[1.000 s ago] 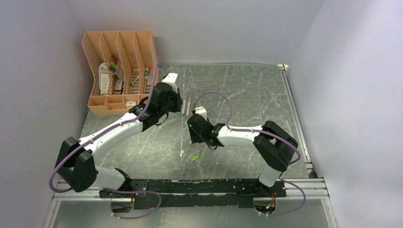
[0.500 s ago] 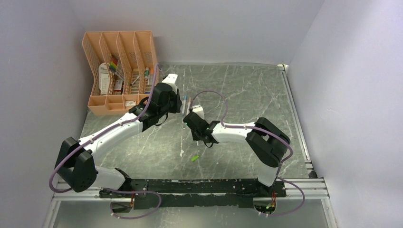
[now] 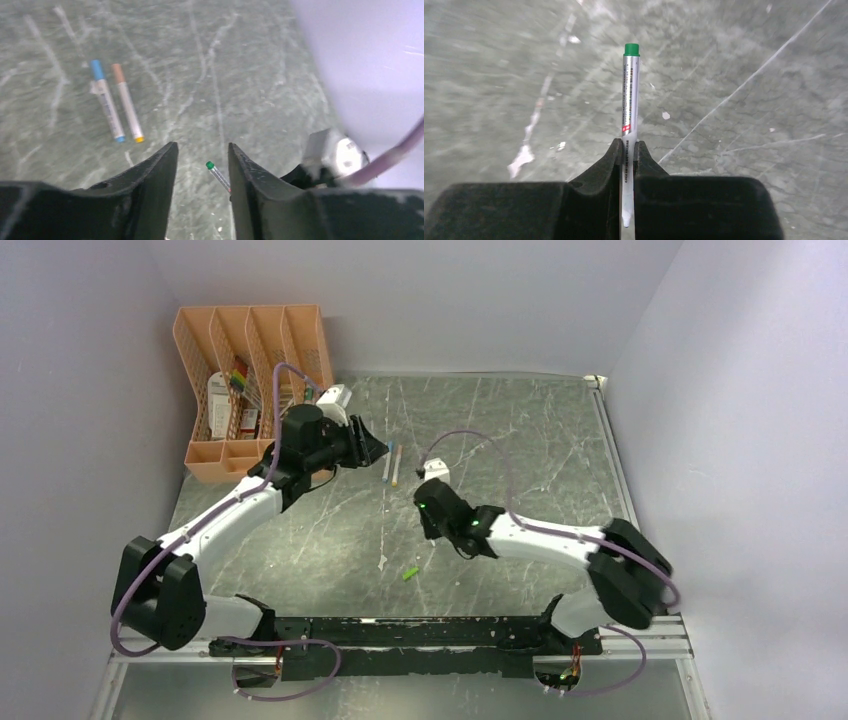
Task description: Insert the pens into the pen caps
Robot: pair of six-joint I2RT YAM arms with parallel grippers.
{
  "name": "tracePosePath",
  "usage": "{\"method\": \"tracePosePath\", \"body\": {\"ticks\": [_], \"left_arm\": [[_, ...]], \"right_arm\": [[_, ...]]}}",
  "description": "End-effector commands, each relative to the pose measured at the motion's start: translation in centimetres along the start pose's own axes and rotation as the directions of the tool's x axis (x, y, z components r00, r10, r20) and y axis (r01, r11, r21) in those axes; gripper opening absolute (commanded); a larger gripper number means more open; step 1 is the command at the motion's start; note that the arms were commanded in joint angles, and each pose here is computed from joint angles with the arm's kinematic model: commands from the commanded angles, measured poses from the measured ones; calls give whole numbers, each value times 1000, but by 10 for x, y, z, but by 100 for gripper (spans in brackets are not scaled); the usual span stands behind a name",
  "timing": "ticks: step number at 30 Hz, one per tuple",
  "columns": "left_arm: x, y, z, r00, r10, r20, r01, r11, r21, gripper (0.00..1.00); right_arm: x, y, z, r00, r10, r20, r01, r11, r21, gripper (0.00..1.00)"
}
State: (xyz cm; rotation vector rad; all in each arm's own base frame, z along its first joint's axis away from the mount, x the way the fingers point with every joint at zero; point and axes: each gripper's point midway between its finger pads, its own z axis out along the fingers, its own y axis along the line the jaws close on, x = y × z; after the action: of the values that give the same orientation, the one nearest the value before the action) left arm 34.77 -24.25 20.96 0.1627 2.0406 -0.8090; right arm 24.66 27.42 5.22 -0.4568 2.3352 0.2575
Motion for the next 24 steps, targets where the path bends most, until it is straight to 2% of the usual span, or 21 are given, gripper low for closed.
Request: {"method": "tracePosePath", "body": {"ticks": [1,5,8,16,21,24], "left_arm": [[-15,-60,-25,998,-18,59,-4,934,358,56],[-18,-92,-45,994,-15,110,-49,833,551,64],[-21,-111,-58,992,-12,128,-74,762,644,65],[-18,-108,-51,996,4,94,-63,774,630,64],[-12,-100,-39,998,-15,54,-20,803,596,58],[-8,-107,-39,1000,-1,9,-5,769,639,51]], "right_arm": [[-52,5,-46,978,2,208,17,996,-92,0],[-89,16,-87,936,44,348,30,978,-205,0],[-111,28,-112,907,61,417,66,957,-283,0],[-134,40,-143,876,63,478,126,927,-353,0],[-136,42,-148,870,63,490,139,920,-365,0],[-136,41,-148,867,61,494,140,923,-359,0]]}}
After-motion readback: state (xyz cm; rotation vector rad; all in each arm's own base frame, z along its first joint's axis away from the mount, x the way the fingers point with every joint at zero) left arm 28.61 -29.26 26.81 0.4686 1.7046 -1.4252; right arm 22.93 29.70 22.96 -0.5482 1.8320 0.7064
